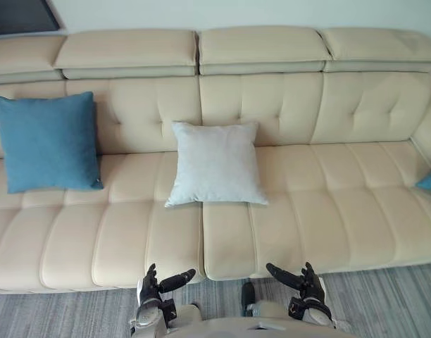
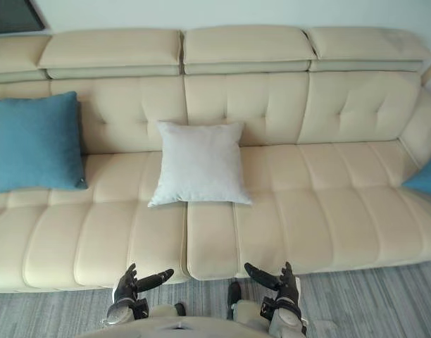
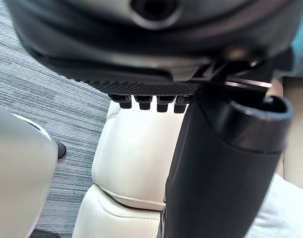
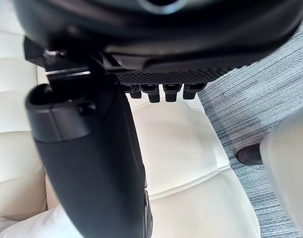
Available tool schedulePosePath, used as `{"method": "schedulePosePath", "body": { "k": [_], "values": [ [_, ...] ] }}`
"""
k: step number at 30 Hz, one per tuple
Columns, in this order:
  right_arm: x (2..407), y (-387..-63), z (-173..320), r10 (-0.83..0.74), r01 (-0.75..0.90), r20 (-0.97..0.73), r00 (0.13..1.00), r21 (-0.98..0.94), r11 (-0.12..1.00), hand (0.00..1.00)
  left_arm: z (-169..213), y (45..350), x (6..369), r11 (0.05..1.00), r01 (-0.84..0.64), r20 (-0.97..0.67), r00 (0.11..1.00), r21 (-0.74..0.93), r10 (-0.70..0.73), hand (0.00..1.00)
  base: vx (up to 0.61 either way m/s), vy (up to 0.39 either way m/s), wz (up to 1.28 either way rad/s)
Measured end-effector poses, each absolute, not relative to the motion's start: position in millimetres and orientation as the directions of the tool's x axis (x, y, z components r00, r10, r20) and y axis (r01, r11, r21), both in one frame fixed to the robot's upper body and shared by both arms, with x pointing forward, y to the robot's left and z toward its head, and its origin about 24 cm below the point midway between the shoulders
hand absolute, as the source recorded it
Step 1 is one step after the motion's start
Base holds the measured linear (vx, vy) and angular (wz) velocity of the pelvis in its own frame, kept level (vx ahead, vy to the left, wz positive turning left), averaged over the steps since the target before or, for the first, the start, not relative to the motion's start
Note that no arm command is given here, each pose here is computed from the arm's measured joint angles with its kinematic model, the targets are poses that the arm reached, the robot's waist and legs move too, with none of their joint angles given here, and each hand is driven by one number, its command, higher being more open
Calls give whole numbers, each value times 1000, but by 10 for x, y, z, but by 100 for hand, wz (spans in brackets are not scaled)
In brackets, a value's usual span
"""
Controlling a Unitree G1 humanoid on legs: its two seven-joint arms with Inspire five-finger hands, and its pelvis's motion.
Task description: Pick up cushions and gather them together orderly.
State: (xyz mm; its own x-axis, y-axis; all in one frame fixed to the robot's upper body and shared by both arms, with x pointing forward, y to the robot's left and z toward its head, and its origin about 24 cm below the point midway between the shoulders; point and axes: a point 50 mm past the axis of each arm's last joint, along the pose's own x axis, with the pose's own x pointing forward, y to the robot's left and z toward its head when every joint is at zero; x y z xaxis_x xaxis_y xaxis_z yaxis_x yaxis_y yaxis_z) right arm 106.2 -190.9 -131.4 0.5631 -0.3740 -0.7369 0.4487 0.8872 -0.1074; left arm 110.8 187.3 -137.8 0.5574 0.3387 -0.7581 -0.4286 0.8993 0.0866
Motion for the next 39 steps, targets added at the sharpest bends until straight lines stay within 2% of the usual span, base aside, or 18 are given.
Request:
{"method": "schedulePosePath", "body": {
  "k": [4, 10, 15, 17, 24, 29, 32, 39],
  "values": [
    [1136, -1867, -1341, -356, 436, -747, 562, -98, 895, 100, -1401, 1928, 1093, 907, -405, -764, 546, 118, 344, 100, -76, 24, -43],
    [1176, -1761, -1381, -324, 427, -769, 551, -74, 901, 100, -1310, 2056, 1309, 908, -396, -716, 593, 140, 369, 100, -110, -163, 13],
    [1483, -1896, -1273, -366, 421, -709, 603, -107, 901, 100, -1229, 1795, 1582, 938, -340, -685, 667, 72, 294, 100, -193, -185, 13],
    [1481, -1891, -1273, -366, 411, -707, 605, -115, 904, 100, -1247, 1679, 1562, 942, -332, -697, 666, 41, 265, 100, -251, -104, 40],
    [1478, -1874, -1292, -361, 406, -717, 596, -119, 906, 100, -1230, 1670, 1604, 951, -303, -687, 680, 55, 256, 100, -121, 28, 29],
    [1491, -1826, -1302, -347, 400, -724, 596, -107, 910, 100, -1263, 1706, 1565, 950, -302, -701, 662, 71, 263, 100, -114, 226, -28],
    [1371, -1727, -1364, -321, 399, -758, 569, -86, 913, 100, -1278, 1750, 1529, 948, -305, -707, 652, 88, 275, 100, -48, 210, -39],
    [1257, -1755, -1429, -322, 420, -792, 518, -92, 903, 100, -1387, 1754, 1405, 958, -253, -753, 602, 137, 266, 100, 66, 109, -54]
  ]
}}
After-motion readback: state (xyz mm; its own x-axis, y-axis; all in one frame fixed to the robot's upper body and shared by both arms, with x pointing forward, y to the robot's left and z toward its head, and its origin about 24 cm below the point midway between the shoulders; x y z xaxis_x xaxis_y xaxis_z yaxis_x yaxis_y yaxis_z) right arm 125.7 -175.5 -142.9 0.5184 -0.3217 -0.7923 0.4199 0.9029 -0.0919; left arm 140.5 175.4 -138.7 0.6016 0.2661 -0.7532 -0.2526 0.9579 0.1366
